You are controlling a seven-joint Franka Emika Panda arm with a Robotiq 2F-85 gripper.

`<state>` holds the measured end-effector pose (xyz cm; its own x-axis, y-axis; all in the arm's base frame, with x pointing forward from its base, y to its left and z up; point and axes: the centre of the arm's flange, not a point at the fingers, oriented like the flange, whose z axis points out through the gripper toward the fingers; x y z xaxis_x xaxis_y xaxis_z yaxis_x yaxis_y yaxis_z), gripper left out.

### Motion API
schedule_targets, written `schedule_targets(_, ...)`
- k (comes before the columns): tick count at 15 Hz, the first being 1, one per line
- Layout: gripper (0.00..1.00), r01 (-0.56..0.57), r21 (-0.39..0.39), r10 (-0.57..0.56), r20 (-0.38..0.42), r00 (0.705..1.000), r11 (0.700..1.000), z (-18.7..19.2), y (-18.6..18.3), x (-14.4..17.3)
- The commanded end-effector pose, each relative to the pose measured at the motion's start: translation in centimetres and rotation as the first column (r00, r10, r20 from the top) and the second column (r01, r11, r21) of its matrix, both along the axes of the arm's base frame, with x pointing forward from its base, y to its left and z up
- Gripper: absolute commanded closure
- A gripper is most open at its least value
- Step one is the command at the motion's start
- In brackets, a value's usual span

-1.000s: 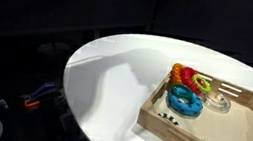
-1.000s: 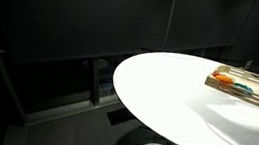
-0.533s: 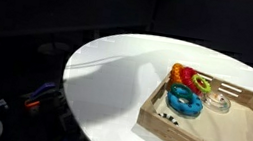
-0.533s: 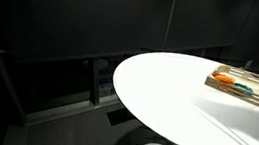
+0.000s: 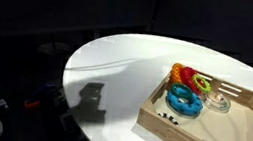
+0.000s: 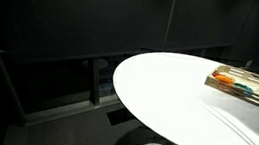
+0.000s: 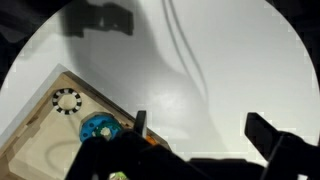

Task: Remove a light green ring from the wooden tray and place it on the table

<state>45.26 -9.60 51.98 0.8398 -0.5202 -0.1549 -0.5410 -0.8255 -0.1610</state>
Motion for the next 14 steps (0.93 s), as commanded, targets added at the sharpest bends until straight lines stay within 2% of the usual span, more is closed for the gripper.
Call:
schedule_targets(1,0.00,0.056,-0.016,-0.057,-0.036,0.998,0.998,-0.1,-1.6,1.7)
schedule_targets(3,0.00,0.032,0.001,-0.032,-0.027,0.999,1.000,-1.1,-1.1,0.8)
schedule_targets(14,0.00,0.072,-0.004,-0.072,-0.039,0.997,0.997,-1.7,-2.4,2.1)
